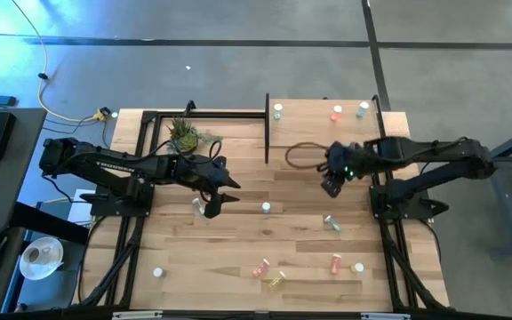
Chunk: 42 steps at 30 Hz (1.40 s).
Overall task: Pick and place medicine bottles onto shelf by color
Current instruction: Put the yellow pill bottle on the shelf
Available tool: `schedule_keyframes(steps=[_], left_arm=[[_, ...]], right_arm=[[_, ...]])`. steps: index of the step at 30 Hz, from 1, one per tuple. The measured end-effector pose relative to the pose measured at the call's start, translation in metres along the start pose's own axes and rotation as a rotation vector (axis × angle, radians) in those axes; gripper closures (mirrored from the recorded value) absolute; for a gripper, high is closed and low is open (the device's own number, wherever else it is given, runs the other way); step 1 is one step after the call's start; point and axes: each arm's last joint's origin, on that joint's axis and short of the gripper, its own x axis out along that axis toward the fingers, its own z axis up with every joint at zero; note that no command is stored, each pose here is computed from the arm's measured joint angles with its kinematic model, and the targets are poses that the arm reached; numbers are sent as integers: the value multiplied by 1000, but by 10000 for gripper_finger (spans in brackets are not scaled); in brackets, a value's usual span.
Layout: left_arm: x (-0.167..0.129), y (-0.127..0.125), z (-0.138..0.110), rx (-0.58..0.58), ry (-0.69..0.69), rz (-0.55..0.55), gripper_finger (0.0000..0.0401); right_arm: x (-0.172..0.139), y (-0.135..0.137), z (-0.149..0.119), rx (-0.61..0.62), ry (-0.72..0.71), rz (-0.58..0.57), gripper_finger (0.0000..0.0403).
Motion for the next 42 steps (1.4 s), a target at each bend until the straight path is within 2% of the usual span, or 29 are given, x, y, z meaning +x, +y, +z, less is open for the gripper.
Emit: schedule_keyframes(steps=[5,13,19,24,27,33,37,42], left_arm=[[0,0,0,0,2,0,209],[0,0,0,-1,2,0,209],[0,0,0,-2,2,0,209],[0,0,0,-5,1,0,209],[0,0,0,-23,2,0,209],[0,0,0,-26,1,0,209],[0,0,0,-26,0,0,209],[0,0,1,-25,-8,-1,209]], right_arm=[[14,18,-21,-78,15,58,249],[28,38,-56,-27,65,110,249],[41,62,-72,-34,-30,305,249],[51,87,-78,-160,-181,529,249],[60,100,-82,-265,-264,624,249],[79,124,-83,-399,-365,663,249],[89,137,-77,-463,-352,652,249],[88,161,-59,-576,-340,676,249]])
